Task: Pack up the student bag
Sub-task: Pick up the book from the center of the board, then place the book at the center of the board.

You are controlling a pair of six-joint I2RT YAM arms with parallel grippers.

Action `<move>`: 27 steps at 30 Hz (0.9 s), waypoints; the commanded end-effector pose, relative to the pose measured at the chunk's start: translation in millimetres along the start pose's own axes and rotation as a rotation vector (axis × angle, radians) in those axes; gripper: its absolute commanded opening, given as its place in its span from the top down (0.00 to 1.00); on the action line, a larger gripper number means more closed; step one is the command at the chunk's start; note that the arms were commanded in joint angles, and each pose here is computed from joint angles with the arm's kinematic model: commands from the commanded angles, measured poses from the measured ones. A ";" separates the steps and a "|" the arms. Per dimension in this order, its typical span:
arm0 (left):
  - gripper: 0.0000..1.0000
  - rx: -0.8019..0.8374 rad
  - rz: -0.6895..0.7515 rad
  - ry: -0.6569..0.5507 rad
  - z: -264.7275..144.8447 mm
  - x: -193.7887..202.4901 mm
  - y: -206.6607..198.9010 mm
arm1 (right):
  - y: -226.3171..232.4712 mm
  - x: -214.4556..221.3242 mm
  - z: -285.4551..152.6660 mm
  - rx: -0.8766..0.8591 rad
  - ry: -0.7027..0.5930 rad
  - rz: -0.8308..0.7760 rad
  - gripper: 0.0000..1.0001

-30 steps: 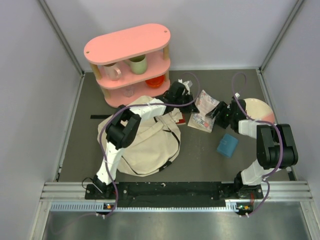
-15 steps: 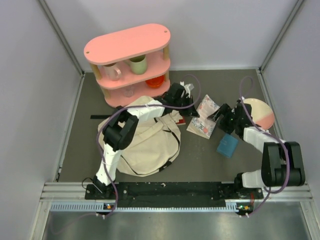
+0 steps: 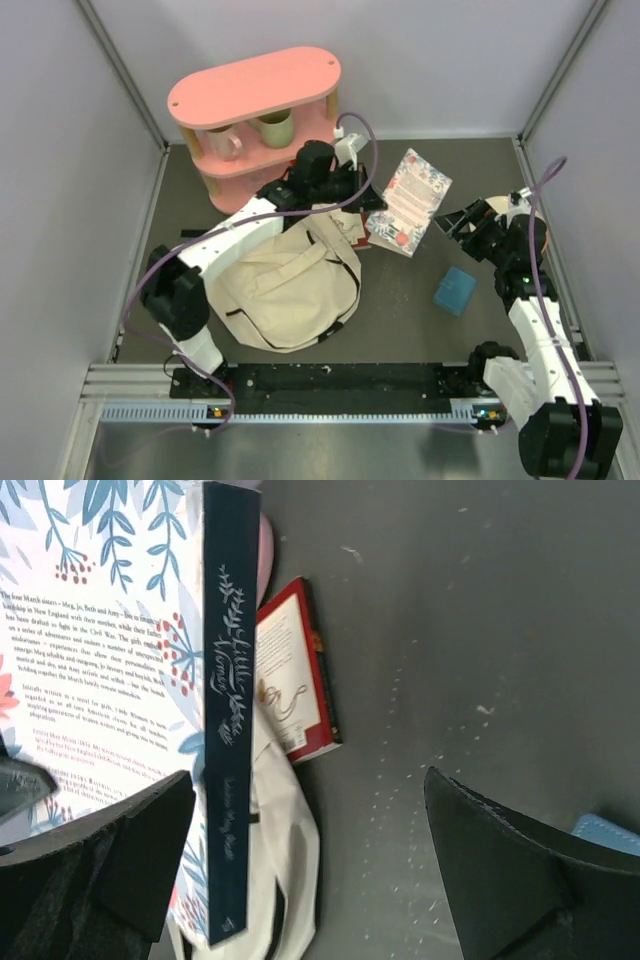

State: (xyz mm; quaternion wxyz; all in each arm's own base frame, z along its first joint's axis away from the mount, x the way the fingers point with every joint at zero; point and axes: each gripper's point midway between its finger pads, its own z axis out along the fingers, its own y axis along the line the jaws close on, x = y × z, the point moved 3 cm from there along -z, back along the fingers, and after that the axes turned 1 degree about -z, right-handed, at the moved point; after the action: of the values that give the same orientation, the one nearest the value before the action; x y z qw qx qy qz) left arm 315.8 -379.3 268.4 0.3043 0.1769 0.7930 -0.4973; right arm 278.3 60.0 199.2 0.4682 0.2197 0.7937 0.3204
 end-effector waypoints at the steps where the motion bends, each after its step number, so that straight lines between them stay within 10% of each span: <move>1: 1.00 -0.113 0.129 -0.129 -62.7 -25.5 -15.8 | 38.8 -7.0 -22.0 -0.163 0.000 -0.009 0.04; 23: 1.00 -0.409 -0.132 0.121 -93.6 124.2 79.2 | 42.3 120.4 13.6 -0.275 0.374 0.126 0.04; 27: 0.84 -0.494 -0.135 0.169 -94.6 136.1 97.2 | 36.2 141.7 25.8 -0.256 0.438 0.150 0.04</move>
State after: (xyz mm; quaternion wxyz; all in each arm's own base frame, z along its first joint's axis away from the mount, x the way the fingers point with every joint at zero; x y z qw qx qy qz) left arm 230.9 -252.2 143.1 0.2191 0.0859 0.9235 -0.3030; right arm 227.2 171.8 132.5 0.2773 0.1443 0.8213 0.4771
